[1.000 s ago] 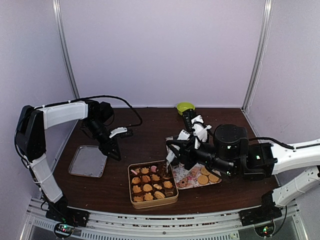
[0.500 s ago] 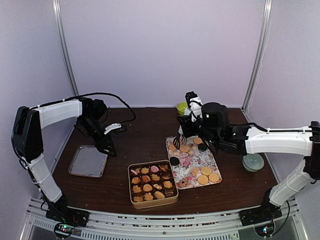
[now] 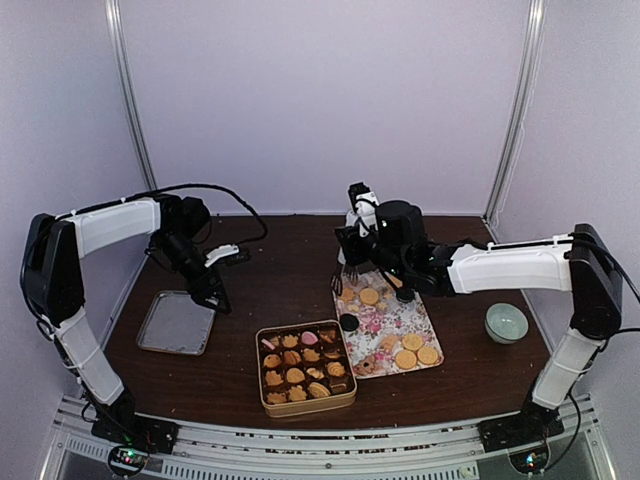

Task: Pack the cookies
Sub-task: Pick up the fake cookies from the plate.

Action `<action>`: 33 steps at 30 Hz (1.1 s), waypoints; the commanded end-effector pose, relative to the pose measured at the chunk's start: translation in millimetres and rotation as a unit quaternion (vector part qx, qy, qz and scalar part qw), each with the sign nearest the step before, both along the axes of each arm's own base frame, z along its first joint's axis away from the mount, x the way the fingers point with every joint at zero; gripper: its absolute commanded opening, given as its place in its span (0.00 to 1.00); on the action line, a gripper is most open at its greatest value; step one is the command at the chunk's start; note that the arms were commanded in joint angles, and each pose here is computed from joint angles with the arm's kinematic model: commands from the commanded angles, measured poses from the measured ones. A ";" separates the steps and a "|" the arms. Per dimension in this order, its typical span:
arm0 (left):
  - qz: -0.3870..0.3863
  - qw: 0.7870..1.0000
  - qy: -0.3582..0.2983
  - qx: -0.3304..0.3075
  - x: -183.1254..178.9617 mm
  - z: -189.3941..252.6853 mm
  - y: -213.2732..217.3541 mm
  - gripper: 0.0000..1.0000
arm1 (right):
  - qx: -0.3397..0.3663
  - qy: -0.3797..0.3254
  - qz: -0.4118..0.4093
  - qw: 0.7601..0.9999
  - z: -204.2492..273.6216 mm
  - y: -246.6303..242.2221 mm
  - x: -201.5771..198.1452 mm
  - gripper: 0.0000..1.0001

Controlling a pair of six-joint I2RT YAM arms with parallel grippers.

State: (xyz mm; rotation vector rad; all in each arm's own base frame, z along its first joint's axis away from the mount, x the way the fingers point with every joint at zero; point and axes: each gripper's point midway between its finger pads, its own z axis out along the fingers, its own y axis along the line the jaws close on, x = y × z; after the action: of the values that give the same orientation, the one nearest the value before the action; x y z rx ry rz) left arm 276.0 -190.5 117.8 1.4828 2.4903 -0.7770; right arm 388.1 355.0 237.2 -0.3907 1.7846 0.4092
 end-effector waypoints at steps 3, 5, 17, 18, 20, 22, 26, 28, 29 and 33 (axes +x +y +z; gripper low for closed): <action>0.010 1.000 -0.009 -0.006 -0.7 8.0 4.3 0.79 | 0.015 -0.015 -0.001 1.000 7.3 5.2 14.1 0.38; 0.011 1.000 -0.009 -0.005 -0.8 7.4 5.3 0.80 | 0.008 -0.009 -0.005 1.000 -0.7 3.0 14.9 0.38; 0.009 1.000 -0.010 -0.010 -0.4 8.9 4.3 0.86 | 0.000 0.016 -0.009 1.000 -30.3 -12.0 6.4 0.30; 0.010 1.000 -0.009 -0.010 -0.3 8.6 4.3 0.85 | 0.003 0.017 -0.006 1.000 -29.8 -11.6 4.7 0.28; 0.010 1.000 -0.008 -0.011 -0.2 8.6 3.7 0.84 | 0.010 0.017 -0.002 1.000 -26.3 -12.0 1.8 0.25; 0.011 1.000 -0.008 -0.009 1.0 8.4 4.2 0.84 | 0.017 0.012 -0.001 1.000 -18.9 -14.4 -1.1 0.22; 0.012 1.000 -0.010 -0.007 2.0 8.9 4.4 0.84 | 0.031 -0.011 0.002 0.999 12.5 -20.9 -9.4 0.19; 0.012 1.000 -0.010 -0.007 2.4 8.8 4.3 0.84 | 0.039 -0.022 0.006 0.999 29.4 -25.2 -16.4 0.19; 0.012 1.000 -0.011 -0.007 2.9 8.8 4.5 0.84 | 0.041 -0.025 0.010 0.999 36.1 -26.5 -21.5 0.19; 0.012 1.000 -0.012 -0.007 3.7 8.8 4.1 0.83 | 0.044 -0.028 0.038 0.998 53.7 -25.3 -55.5 0.19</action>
State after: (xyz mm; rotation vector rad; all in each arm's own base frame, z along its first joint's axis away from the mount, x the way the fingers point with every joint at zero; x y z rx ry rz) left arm 275.8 -186.5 118.2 1.4588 2.5044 -0.7737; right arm 362.6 330.1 256.9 -0.3859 1.7545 0.4629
